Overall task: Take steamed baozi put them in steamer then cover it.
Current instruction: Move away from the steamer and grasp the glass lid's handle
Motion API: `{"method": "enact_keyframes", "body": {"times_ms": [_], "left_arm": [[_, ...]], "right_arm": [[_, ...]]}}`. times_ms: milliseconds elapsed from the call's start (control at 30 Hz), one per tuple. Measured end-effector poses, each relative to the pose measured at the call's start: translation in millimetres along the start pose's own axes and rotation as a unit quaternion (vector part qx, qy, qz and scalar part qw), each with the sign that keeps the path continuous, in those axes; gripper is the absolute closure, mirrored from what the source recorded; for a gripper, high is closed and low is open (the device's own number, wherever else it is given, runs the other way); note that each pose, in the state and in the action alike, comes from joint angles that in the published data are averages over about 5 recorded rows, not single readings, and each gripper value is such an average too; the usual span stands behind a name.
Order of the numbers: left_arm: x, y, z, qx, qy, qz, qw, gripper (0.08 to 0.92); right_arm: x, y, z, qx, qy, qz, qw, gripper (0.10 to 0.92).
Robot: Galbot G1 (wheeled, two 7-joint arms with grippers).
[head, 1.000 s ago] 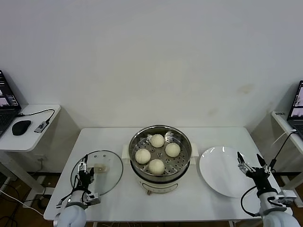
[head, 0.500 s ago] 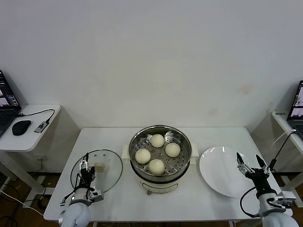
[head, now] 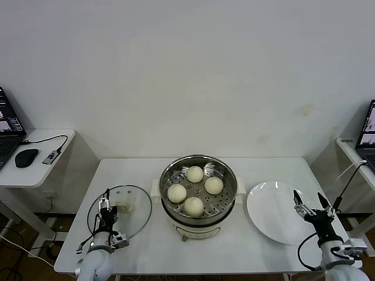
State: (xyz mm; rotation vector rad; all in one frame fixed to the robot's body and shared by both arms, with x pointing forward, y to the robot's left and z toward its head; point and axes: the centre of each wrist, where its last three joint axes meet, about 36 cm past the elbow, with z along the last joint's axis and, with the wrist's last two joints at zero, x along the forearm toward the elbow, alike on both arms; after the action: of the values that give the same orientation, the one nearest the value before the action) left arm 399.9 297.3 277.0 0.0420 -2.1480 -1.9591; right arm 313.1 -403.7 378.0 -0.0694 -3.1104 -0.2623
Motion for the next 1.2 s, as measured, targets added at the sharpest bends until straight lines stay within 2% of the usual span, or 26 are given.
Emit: {"method": "enact_keyframes", "body": {"times_ms": [500,733,967,1200], "left_arm": [[-4,-14,5,-0.001,-0.001,0.009,1.0,0.623],[-8,-17,9,0.0,0.0,0.006,1.0,0.844],[-4,-18,12,-0.002,0.004,0.007,1.0,0.869],[11,-2,5,0.001,0.028,-0.001,1.0,0.869]], "right_arm": [[7,-3,-3,0.007,0.0,0.004,1.0,0.2],[10,-2,-3,0.009,0.003,0.004,1.0,0.2],[12,-1,-5,0.01,-0.001,0.004,1.0,0.2],[9,-1,-11,0.008,-0.012,0.004,1.0,0.2]]}}
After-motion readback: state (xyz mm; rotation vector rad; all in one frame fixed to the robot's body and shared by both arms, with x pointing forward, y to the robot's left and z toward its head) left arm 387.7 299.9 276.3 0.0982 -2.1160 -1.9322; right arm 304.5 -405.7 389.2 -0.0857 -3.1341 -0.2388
